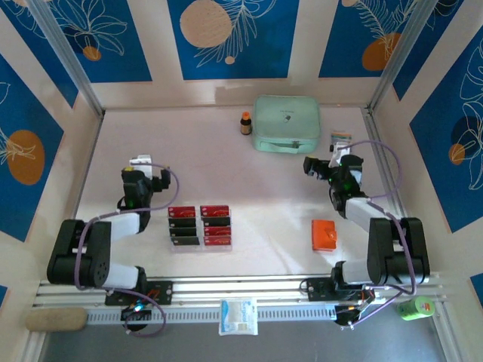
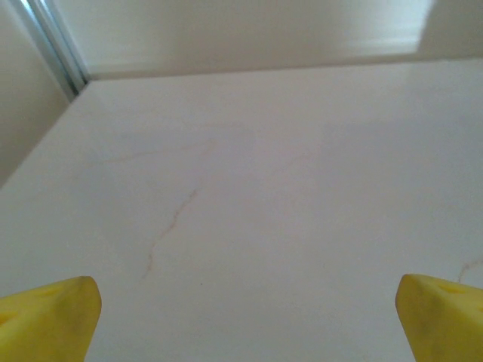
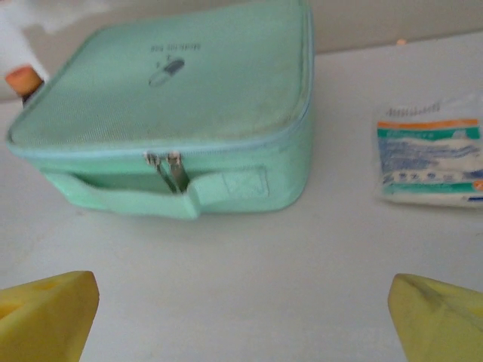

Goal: Put the credit cards into the card holder

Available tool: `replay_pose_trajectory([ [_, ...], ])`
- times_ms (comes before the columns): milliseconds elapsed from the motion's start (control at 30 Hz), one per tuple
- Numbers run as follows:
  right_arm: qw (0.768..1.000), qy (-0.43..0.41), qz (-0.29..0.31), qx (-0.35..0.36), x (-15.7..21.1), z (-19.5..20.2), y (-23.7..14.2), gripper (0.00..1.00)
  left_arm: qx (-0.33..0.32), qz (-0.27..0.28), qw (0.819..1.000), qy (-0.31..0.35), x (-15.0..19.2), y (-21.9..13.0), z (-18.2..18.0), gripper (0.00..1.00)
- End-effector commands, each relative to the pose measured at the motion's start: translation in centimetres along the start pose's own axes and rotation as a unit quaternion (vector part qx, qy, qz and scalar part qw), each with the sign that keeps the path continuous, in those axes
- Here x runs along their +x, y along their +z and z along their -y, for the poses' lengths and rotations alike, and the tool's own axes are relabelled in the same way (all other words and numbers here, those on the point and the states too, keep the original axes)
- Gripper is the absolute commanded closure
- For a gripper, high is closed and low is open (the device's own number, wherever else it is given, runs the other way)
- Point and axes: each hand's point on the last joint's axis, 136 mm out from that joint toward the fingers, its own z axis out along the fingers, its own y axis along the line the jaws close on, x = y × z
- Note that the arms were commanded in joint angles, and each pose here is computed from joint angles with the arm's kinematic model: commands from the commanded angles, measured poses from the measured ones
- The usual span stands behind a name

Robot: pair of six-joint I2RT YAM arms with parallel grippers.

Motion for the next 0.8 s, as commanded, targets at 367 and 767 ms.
replay_pose_trajectory([
  [367,0.971,0.122,-0.162,-0.129,0.6,-9.6,-9.0,0.00,0.027,-0.246,0.948,-0.199,-2.4,-8.3,1.0,0.00],
  [767,0.905,-0.118,-0.338,-0.231,16.2,-21.5,-19.6,0.02,0.120,-0.344,0.861,-0.354,2.4,-15.8,5.4,0.00],
])
